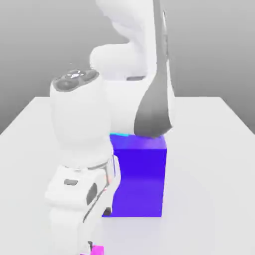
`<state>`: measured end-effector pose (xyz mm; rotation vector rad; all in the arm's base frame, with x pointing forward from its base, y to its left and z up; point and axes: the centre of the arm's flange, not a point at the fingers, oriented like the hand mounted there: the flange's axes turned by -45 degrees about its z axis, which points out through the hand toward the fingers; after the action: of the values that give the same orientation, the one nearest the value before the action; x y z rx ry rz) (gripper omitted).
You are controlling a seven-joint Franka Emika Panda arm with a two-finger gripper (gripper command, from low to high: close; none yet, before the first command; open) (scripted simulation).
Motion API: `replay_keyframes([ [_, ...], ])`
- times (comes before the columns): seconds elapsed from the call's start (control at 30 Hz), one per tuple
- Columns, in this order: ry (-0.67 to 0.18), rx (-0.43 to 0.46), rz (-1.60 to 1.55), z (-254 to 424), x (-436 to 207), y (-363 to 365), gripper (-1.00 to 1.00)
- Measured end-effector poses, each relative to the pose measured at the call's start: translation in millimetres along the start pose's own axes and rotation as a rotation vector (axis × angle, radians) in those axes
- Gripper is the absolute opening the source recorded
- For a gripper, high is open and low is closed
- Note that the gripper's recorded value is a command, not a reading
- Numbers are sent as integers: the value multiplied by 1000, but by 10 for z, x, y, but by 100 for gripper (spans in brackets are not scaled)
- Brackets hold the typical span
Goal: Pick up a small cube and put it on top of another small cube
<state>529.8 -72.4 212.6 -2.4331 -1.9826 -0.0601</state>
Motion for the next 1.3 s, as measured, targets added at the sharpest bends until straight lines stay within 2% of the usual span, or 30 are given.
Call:
replay_keyframes([
  [0.17,-31,21,-63,663,-86,-30,0],
  [0.2,-31,22,-64,780,-92,-39,-100],
  [0.43,-31,24,-64,792,-93,-42,-100],
  [0.57,-32,24,-64,290,-84,-35,-100],
  [0.9,-109,-12,-65,-468,-818,-525,-100],
  [1.13,-73,6,-59,-498,-1237,-1079,-100],
  [1.3,-28,25,-92,-372,-1227,-1311,-100],
])
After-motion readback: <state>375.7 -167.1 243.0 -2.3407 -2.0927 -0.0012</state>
